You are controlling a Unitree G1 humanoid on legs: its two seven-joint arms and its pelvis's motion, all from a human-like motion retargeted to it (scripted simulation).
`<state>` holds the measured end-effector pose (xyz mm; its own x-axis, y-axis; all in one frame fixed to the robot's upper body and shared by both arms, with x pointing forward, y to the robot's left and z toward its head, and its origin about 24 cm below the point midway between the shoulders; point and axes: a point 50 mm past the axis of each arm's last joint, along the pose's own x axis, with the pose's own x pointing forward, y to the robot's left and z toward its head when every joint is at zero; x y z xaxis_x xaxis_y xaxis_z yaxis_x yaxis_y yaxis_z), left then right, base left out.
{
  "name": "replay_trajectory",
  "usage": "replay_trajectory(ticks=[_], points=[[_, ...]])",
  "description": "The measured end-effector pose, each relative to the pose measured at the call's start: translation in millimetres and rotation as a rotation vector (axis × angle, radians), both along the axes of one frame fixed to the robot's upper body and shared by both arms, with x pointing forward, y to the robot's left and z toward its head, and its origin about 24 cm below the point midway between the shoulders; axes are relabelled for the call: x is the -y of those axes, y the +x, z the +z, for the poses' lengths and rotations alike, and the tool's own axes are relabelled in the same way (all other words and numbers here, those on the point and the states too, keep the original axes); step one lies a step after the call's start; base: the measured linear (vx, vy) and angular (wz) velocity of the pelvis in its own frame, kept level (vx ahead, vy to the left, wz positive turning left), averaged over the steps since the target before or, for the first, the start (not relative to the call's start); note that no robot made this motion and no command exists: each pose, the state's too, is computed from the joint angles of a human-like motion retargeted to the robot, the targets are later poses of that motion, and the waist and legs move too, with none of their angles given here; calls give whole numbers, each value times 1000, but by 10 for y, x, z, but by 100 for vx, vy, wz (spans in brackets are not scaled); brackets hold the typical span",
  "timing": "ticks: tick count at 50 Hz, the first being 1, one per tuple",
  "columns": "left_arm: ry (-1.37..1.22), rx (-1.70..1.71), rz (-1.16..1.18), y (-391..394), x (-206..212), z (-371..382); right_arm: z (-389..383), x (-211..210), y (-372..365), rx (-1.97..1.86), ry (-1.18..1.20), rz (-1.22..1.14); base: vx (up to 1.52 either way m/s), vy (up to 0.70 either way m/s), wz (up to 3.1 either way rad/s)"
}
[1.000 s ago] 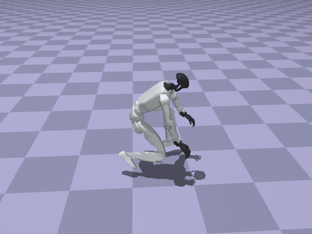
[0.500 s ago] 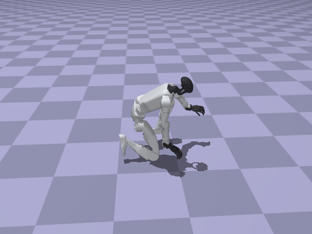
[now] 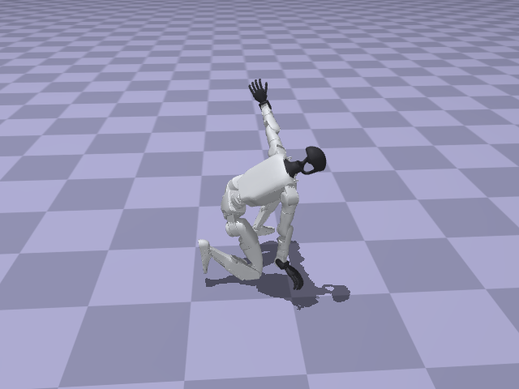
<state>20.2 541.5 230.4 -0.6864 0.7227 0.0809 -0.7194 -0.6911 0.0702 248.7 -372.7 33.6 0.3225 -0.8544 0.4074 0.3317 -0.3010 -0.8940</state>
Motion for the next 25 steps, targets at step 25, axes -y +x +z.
replay_trajectory(ticks=[25], points=[[1321,-901,-1310,3786,3785,586,564,-2199,1254,278,68,800,-11,-2,10]])
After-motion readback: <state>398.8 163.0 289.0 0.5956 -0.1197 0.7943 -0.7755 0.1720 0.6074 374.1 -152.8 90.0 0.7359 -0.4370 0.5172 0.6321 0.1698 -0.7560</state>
